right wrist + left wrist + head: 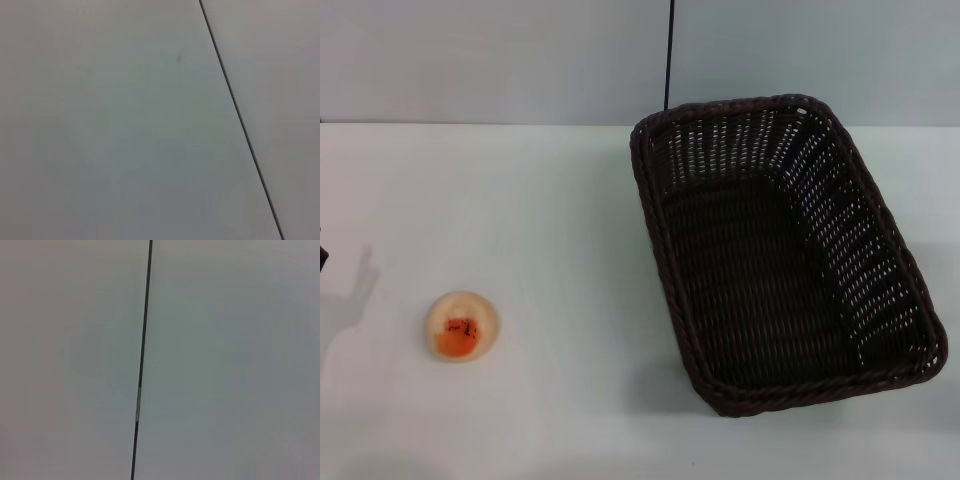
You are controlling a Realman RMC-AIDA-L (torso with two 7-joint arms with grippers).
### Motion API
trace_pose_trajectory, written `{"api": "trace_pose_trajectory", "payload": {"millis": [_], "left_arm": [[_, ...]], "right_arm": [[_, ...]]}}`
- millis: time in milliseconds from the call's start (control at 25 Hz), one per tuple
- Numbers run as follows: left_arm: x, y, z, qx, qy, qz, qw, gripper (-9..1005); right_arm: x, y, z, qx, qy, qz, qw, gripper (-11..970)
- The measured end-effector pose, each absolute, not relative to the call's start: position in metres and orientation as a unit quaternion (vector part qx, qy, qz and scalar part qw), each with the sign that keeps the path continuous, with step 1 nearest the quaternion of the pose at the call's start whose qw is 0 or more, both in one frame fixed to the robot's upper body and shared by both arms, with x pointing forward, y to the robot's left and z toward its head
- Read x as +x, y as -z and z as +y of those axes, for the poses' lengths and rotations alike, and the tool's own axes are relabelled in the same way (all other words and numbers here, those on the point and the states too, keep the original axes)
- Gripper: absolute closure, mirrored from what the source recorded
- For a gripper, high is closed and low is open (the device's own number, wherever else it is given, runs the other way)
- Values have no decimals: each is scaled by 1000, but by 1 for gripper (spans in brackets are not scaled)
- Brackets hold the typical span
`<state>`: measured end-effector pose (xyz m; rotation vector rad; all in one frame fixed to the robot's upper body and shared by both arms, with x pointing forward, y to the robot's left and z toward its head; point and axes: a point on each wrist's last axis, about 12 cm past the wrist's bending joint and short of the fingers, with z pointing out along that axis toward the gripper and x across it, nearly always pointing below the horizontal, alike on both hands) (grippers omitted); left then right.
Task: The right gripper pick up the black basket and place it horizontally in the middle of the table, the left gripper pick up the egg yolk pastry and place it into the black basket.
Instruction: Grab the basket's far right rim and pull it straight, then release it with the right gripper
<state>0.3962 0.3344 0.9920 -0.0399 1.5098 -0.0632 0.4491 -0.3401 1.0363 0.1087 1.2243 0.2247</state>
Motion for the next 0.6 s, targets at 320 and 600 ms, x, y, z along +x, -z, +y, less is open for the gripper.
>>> {"api": "trace_pose_trajectory", "payload": {"millis": [320, 600], "left_arm": [[395, -992, 334, -18, 30, 684, 729, 166], [394, -994, 332, -10, 36, 678, 734, 168]], "right_arm": [[444, -1036, -345, 51, -116, 574, 809, 126], [444, -1039, -349, 21, -125, 580, 805, 125]]}}
